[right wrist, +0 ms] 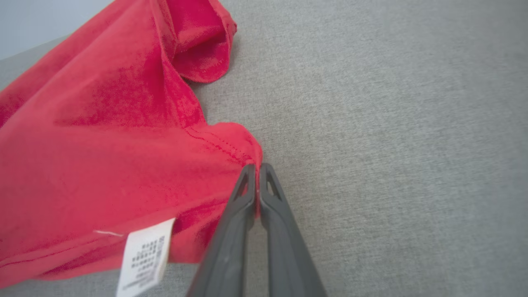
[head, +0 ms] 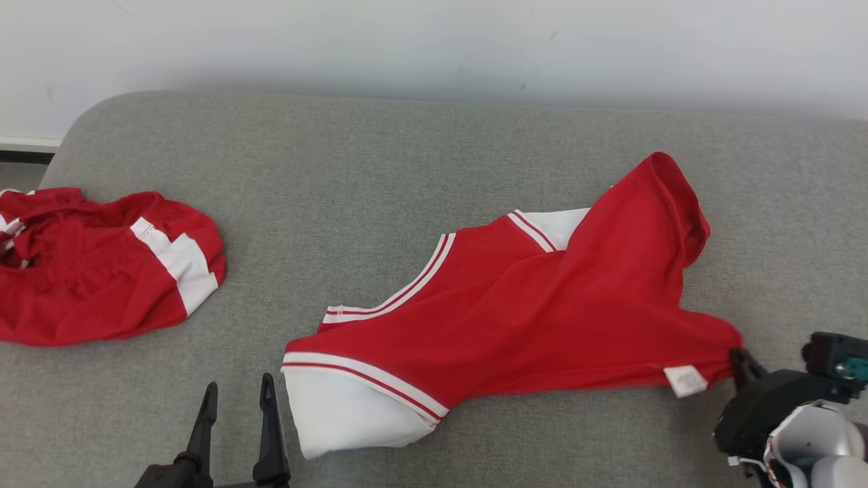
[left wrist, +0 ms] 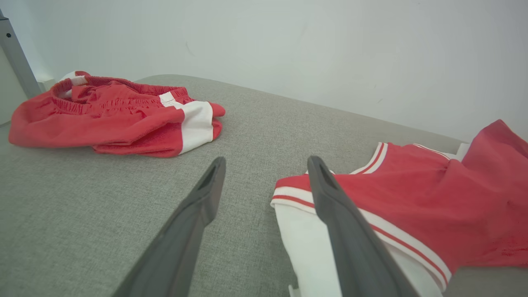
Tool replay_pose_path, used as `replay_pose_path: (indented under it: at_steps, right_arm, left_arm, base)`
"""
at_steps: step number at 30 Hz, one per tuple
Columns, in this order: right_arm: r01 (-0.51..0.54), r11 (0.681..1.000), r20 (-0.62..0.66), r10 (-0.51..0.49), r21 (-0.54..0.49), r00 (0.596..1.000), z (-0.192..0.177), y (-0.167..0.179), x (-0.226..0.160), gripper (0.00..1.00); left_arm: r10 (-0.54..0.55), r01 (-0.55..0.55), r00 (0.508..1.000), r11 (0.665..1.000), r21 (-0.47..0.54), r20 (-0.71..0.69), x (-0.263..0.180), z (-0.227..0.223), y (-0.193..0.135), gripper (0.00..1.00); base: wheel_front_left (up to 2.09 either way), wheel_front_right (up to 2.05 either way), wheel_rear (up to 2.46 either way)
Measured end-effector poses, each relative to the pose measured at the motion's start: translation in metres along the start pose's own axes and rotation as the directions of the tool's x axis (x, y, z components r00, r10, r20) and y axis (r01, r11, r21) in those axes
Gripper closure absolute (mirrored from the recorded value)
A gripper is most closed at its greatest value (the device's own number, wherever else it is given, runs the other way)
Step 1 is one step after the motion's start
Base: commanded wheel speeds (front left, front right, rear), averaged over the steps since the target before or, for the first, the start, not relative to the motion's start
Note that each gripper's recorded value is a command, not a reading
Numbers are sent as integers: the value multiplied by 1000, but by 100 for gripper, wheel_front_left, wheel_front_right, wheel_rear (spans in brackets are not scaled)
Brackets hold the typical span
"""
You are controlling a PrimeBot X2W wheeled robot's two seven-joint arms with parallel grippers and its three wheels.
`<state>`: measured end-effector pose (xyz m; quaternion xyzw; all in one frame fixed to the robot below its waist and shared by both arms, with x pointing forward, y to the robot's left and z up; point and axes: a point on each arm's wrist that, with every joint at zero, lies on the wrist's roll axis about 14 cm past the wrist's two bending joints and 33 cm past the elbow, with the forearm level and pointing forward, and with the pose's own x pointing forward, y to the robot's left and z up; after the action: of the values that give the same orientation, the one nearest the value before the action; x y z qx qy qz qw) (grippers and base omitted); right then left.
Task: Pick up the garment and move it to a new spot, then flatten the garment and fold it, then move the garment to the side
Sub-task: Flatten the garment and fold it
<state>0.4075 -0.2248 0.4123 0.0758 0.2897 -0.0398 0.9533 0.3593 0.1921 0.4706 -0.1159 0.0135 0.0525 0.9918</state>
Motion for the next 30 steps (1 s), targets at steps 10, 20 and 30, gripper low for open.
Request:
replay_pose_path:
  at_steps: [10,20,30]
  right_arm:
    - [163,986,106,-166,31,980,28,-60,-40,100]
    - [220,974,-16,-219,55,976,-17,-83,-48,0]
    - [117,990,268,-135,84,954,20,-57,-55,0]
  left_arm:
    - [-31,31,1000,999,-6,2,3,0,-11,0]
    - [-45,45,999,999,-11,0,2,0,-14,0]
    - [-48,48,999,999,0,12,-6,4,-13,0]
  base:
    - [0,0,0]
    - [0,0,0]
    - [0,0,0]
